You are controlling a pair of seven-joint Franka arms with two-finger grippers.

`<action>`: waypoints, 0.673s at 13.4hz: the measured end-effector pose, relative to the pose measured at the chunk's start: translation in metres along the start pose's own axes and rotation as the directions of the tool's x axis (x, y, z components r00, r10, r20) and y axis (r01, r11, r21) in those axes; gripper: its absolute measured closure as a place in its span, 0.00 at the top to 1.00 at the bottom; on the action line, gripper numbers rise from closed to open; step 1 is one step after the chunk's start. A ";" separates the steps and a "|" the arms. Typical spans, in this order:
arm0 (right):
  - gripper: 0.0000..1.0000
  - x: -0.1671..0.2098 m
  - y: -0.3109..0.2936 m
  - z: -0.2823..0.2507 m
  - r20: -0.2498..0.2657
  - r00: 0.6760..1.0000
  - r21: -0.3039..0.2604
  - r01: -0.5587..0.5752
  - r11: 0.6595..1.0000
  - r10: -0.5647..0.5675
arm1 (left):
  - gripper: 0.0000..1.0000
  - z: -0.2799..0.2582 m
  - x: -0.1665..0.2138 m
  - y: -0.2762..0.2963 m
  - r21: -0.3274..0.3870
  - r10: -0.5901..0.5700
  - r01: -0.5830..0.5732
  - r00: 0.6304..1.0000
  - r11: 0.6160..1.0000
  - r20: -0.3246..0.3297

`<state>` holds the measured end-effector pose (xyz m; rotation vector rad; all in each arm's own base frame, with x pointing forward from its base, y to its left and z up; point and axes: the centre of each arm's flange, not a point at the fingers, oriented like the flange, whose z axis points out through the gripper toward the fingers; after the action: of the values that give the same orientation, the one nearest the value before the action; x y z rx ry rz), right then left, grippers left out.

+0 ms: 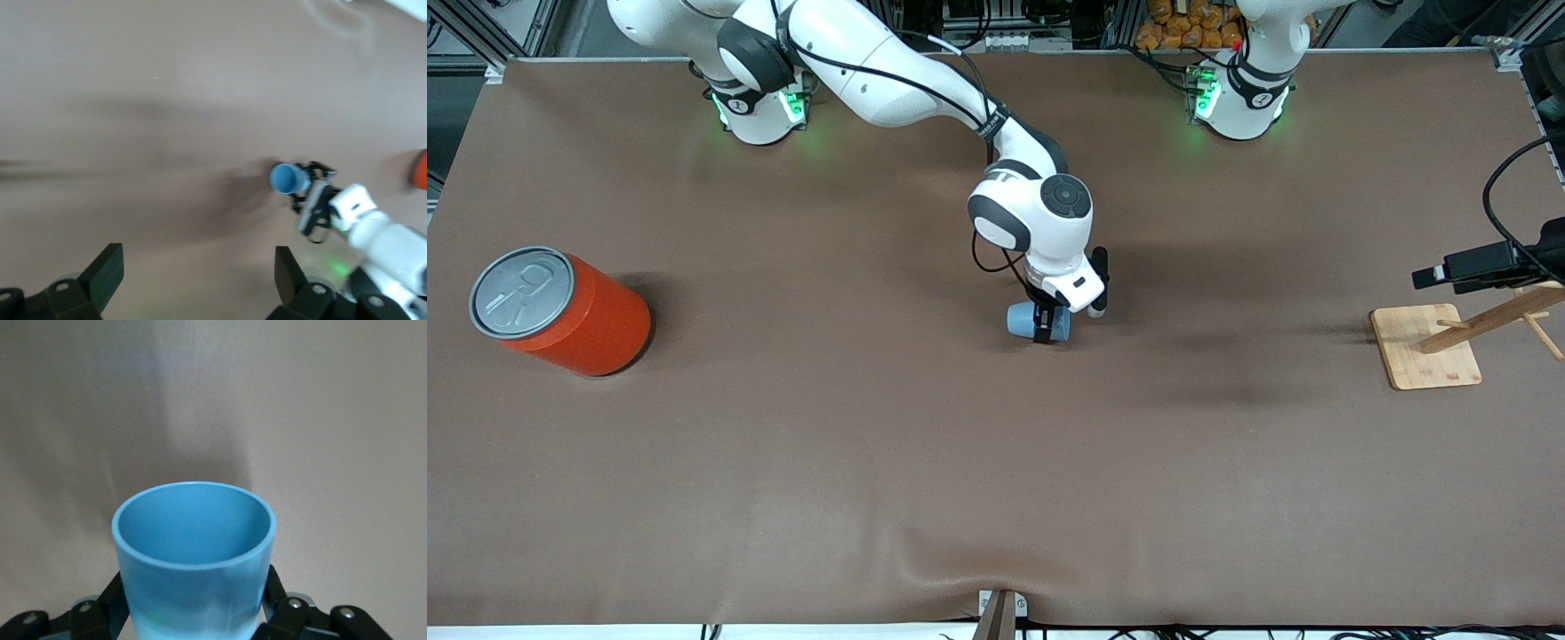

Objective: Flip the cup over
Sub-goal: 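Carry the blue cup toward the table middle with the right gripper, then tilt the cup sideways with the right gripper while the left gripper approaches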

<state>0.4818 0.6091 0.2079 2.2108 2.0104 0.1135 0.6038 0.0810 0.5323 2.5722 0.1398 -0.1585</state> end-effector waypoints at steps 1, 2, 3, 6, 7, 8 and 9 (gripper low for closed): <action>0.80 0.000 -0.001 0.002 0.005 1.000 -0.003 0.004 1.000 -0.004 | 1.00 0.009 0.005 0.000 -0.034 -0.003 0.003 1.000 0.999 0.012; 0.80 0.001 -0.003 0.003 0.006 1.000 -0.004 0.008 1.000 -0.008 | 1.00 0.021 0.011 0.001 -0.062 -0.009 0.010 0.999 0.998 0.031; 0.80 0.003 -0.005 0.002 0.005 1.000 -0.005 0.011 1.000 -0.011 | 1.00 0.036 0.016 0.001 -0.084 -0.026 0.031 0.998 0.996 0.061; 0.85 0.005 -0.008 0.001 0.004 1.000 -0.007 0.013 1.000 -0.013 | 1.00 0.077 0.030 -0.002 -0.113 -0.070 0.087 0.987 0.990 0.144; 0.93 0.005 -0.007 0.000 0.003 1.000 -0.008 0.010 1.000 -0.010 | 1.00 0.086 0.032 0.003 -0.110 -0.079 0.098 0.983 0.989 0.163; 0.99 0.005 -0.007 0.000 0.002 1.000 -0.008 0.008 1.000 -0.008 | 1.00 0.095 0.032 0.012 -0.103 -0.090 0.110 0.979 0.989 0.183; 1.00 0.005 -0.007 0.000 0.002 1.000 -0.009 0.006 1.000 -0.006 | 1.00 0.106 0.032 0.022 -0.093 -0.103 0.124 0.973 0.988 0.205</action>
<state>0.4756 0.6146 0.2067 2.1982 2.0115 0.1186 0.6298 0.0083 0.4501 2.4272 0.2147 -0.4387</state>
